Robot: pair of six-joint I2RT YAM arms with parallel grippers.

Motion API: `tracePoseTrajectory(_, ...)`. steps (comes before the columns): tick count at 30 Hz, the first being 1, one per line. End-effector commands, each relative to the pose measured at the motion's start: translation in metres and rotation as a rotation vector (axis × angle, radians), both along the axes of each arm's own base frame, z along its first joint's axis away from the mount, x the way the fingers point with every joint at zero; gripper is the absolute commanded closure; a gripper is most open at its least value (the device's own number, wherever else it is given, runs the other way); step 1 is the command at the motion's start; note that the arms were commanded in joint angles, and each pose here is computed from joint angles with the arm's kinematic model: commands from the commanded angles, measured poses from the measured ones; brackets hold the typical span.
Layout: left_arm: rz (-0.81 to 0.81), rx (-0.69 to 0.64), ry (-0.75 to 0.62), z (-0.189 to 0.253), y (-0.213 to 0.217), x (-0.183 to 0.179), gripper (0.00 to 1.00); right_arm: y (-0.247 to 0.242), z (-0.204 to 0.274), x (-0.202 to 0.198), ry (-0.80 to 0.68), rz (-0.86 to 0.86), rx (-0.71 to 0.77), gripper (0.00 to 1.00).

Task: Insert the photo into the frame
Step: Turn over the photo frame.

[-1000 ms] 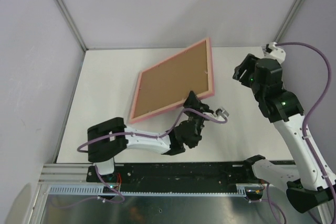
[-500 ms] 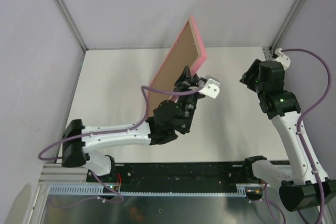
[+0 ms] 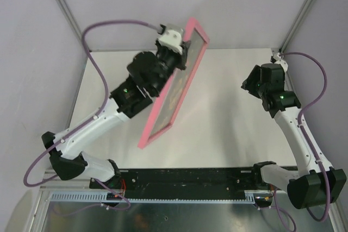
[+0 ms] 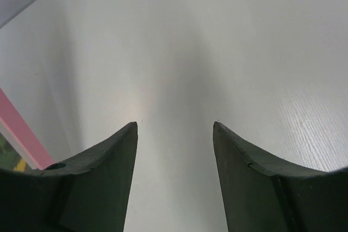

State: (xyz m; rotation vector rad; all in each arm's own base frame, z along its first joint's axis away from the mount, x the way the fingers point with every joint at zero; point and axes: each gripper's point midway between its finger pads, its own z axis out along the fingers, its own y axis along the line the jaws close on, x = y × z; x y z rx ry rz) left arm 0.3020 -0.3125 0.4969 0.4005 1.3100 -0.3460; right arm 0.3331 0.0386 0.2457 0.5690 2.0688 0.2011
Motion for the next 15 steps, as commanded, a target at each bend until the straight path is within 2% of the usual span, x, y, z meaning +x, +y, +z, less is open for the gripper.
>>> tracePoseTrajectory(1, -0.156, -0.26, 0.056, 0.05, 0.03, 0.012, 1.0, 0.009, -0.005, 0.01, -0.009, 0.029, 0.043, 0.39)
tracePoseTrajectory(9, -0.189, -0.439, 0.442, -0.045, 0.082, 0.111, 1.0, 0.021, -0.033, 0.012, 0.053, 0.081, 0.069, 0.41)
tracePoseTrajectory(15, -0.175, -0.558, 0.654, -0.125, 0.135, 0.162, 1.0, 0.035, -0.056, 0.015, 0.094, 0.135, 0.113, 0.41)
